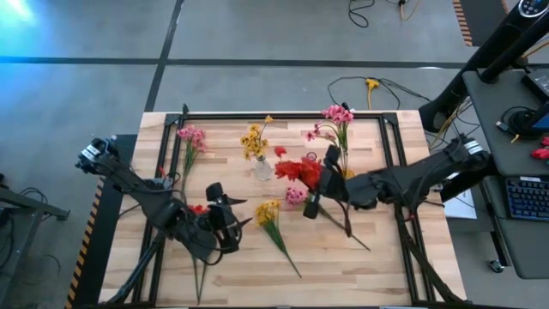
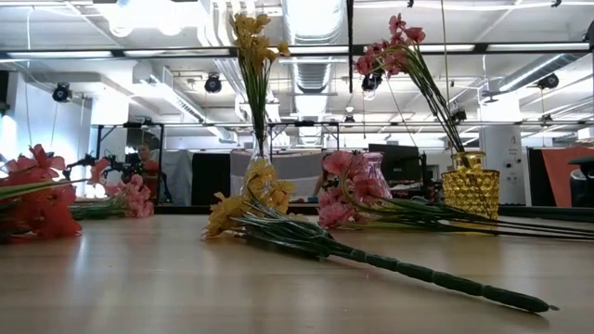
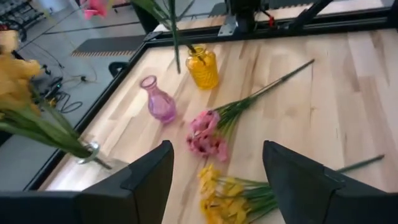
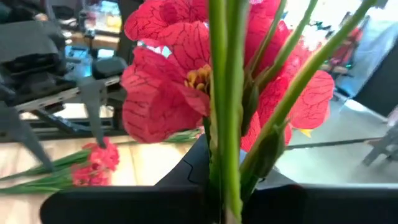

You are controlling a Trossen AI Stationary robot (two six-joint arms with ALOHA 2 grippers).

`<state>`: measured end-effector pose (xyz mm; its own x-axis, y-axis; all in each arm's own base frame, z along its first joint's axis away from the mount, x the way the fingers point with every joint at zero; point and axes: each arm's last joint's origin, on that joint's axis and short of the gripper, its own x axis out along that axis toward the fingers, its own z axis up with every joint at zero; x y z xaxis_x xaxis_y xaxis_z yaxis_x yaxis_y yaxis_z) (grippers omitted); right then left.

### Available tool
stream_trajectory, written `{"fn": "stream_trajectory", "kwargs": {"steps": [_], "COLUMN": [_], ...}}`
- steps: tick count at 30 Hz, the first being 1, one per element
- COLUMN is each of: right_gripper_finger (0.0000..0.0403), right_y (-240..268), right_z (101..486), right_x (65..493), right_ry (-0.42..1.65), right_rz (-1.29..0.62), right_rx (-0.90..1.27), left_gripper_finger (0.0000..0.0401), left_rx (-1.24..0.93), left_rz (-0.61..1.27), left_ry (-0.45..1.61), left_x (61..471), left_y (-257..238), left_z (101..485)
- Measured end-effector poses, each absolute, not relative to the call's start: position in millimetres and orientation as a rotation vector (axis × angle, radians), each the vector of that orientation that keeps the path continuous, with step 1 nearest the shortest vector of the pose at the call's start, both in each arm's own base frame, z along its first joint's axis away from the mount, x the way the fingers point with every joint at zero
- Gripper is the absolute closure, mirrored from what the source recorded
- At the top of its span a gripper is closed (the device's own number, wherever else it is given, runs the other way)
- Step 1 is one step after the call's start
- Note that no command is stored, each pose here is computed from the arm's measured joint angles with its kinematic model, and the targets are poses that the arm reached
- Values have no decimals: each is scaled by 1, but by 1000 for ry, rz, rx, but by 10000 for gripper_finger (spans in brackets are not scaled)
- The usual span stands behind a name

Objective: Sort flowers into vase by color
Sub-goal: Put the right red flowers into the pink vase

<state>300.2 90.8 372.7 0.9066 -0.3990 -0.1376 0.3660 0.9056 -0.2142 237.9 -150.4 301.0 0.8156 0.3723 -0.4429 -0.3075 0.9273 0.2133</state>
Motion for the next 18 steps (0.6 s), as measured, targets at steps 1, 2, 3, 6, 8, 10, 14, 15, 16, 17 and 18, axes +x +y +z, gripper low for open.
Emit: {"fn": "stream_trajectory", "kwargs": {"steps": [1,2,3,6,8,10,14,15,16,17,18], "right_gripper_finger": [390,390,390,390,390,390,390,390,390,390,390], "right_y": [90,89,87,81,76,71,55,50,45,41,37], "right_z": [376,378,380,388,390,388,380,379,377,374,371], "right_x": [303,305,307,311,314,318,327,329,331,332,334], "right_ry": [191,209,223,237,235,247,277,284,295,313,328], "right_rz": [-389,-380,-378,-398,-419,-441,-494,-510,-524,-536,-549], "right_rx": [-183,-190,-197,-191,-181,-193,-206,-206,-209,-215,-217], "left_gripper_finger": [176,178,179,182,182,182,182,182,182,182,182], "left_rx": [139,137,138,131,128,122,111,111,112,116,117], "left_rz": [365,366,369,382,399,416,466,479,489,494,498], "left_ry": [504,505,510,526,548,572,606,608,613,620,623], "left_x": [236,233,231,224,219,215,207,206,205,204,203], "left_y": [-149,-147,-145,-140,-136,-133,-127,-126,-126,-125,-125], "left_z": [302,304,305,309,308,307,304,304,303,303,302]}}
